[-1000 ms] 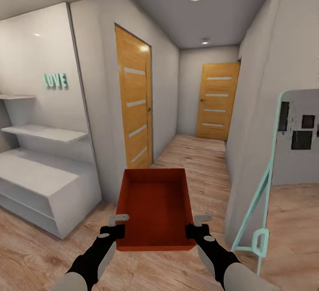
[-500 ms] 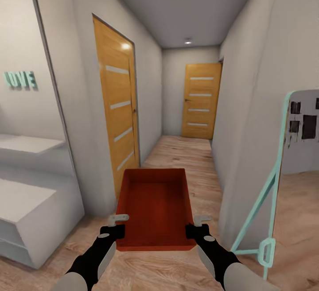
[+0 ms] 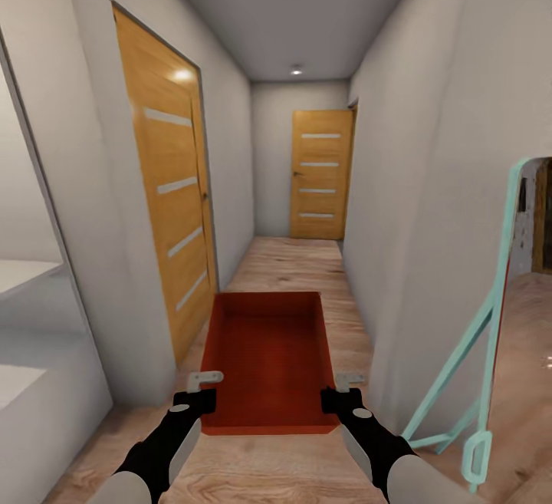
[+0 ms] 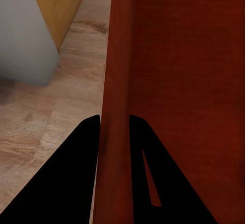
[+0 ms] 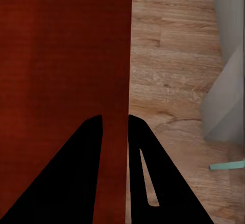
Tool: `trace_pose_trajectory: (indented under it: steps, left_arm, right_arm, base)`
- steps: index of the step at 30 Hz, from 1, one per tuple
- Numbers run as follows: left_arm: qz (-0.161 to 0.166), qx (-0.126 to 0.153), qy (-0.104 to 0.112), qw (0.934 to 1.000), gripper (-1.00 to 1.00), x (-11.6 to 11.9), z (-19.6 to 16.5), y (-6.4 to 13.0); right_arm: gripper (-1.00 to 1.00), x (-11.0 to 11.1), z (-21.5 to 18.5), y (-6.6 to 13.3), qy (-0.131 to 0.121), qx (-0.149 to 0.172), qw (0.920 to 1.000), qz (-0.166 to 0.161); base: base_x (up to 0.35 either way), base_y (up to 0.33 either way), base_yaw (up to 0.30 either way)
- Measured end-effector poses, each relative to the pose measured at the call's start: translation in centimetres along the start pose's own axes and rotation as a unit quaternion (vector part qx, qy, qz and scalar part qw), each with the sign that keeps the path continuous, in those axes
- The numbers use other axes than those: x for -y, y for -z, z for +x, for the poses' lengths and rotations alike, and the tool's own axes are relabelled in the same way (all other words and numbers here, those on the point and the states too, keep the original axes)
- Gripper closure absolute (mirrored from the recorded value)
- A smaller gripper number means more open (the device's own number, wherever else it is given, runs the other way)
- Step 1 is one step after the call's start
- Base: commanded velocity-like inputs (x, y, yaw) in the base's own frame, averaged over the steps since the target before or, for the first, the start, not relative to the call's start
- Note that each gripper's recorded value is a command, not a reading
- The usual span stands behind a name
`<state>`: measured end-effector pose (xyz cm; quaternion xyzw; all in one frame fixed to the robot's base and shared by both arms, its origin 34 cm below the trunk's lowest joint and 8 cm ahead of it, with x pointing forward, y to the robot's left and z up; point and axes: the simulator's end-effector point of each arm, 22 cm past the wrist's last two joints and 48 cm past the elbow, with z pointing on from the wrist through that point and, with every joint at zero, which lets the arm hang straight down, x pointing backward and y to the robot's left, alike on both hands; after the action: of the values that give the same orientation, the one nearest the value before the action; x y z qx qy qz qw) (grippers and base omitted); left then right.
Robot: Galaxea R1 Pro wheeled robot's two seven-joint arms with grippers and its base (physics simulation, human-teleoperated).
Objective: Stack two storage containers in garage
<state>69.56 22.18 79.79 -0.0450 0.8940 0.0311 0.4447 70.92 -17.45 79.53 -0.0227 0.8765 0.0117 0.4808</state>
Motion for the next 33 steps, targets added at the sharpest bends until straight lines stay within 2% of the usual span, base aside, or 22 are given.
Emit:
trace_pose_trajectory:
  steps: [8,23,33]
  left_arm:
    - [0.0,0.0,0.0,1.0,1.0,0.04,0.03,0.01]
    - [0.0,0.0,0.002,1.0,1.0,0.06,0.13,0.0]
    - [0.0,-0.001,0.001,1.0,1.0,0.06,0.15,0.0]
  right_arm:
    - [1.0,0.04,0.02,0.0,0.0,0.0,1.0,0.0]
    - [1.0,0.06,0.02,0.0,0.001,0.0,1.0,0.0]
    - [1.0,0.06,0.05,0.0,0.001,-0.001,1.0,0.0]
  base:
    - [0.301,0.218,-0.217]
    - [0.319,0.099,-0.006]
    - [0.324,0.014,0.0]
